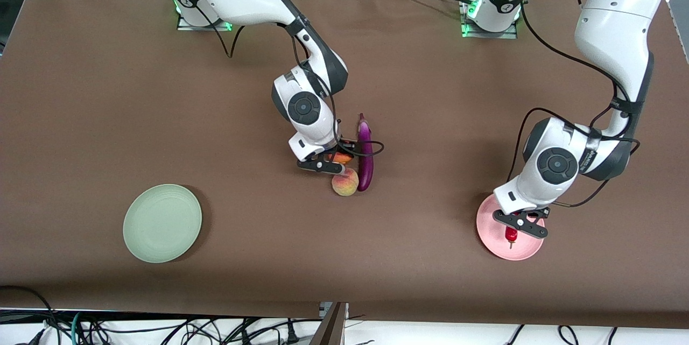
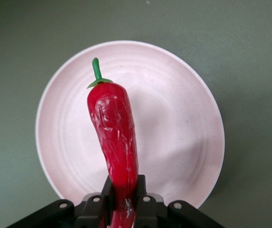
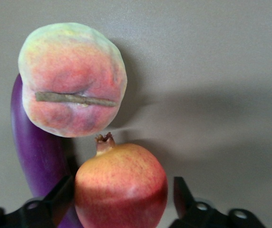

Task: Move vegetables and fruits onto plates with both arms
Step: 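Lower the chili onto the pink plate while the right gripper lifts the pomegranate, then carry the pomegranate to the green plate while the left gripper grasps the eggplant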

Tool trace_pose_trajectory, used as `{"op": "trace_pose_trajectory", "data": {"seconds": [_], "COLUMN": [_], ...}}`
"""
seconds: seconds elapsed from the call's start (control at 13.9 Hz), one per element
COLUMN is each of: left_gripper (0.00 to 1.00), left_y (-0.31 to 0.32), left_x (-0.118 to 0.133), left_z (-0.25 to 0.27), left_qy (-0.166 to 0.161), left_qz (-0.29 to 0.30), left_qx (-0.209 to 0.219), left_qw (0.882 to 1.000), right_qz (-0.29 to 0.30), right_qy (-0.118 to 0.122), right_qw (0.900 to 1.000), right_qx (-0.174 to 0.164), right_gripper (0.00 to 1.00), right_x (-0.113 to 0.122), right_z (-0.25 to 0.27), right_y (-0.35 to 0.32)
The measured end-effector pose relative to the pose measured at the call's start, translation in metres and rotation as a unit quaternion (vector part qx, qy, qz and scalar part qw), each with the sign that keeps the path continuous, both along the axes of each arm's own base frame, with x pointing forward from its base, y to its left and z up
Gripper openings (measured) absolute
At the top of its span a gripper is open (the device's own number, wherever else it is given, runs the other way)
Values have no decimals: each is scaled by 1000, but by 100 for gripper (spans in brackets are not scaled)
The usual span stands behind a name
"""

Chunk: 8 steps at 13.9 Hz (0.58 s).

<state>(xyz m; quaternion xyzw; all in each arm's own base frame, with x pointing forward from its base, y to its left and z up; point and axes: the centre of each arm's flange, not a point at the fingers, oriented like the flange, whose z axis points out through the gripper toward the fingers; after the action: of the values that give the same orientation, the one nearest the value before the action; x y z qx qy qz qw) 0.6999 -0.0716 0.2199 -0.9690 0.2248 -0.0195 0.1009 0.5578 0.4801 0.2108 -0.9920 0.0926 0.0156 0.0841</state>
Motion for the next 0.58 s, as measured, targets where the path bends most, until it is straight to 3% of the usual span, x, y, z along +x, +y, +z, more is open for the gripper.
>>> {"op": "trace_pose_trajectory", "data": {"seconds": [0.29, 0.43, 0.58], "left_gripper": [20, 37, 56], "left_y": [-21, -24, -18], "left_x": [-2, -1, 2], "left_z": [-16, -15, -11], "left_qy": [-5, -6, -10], "left_qz": [-14, -17, -14], "left_qx": [-13, -13, -13], "left_qw": [1000, 1000, 1000], "right_qz": [-8, -6, 8], "right_qy": [-1, -10, 1], "right_qw": [1000, 1000, 1000], "right_qx": [0, -9, -27], "right_gripper": [80, 80, 80], "right_x": [2, 13, 39], "right_z": [1, 11, 42], "right_y": [-1, -9, -35]}}
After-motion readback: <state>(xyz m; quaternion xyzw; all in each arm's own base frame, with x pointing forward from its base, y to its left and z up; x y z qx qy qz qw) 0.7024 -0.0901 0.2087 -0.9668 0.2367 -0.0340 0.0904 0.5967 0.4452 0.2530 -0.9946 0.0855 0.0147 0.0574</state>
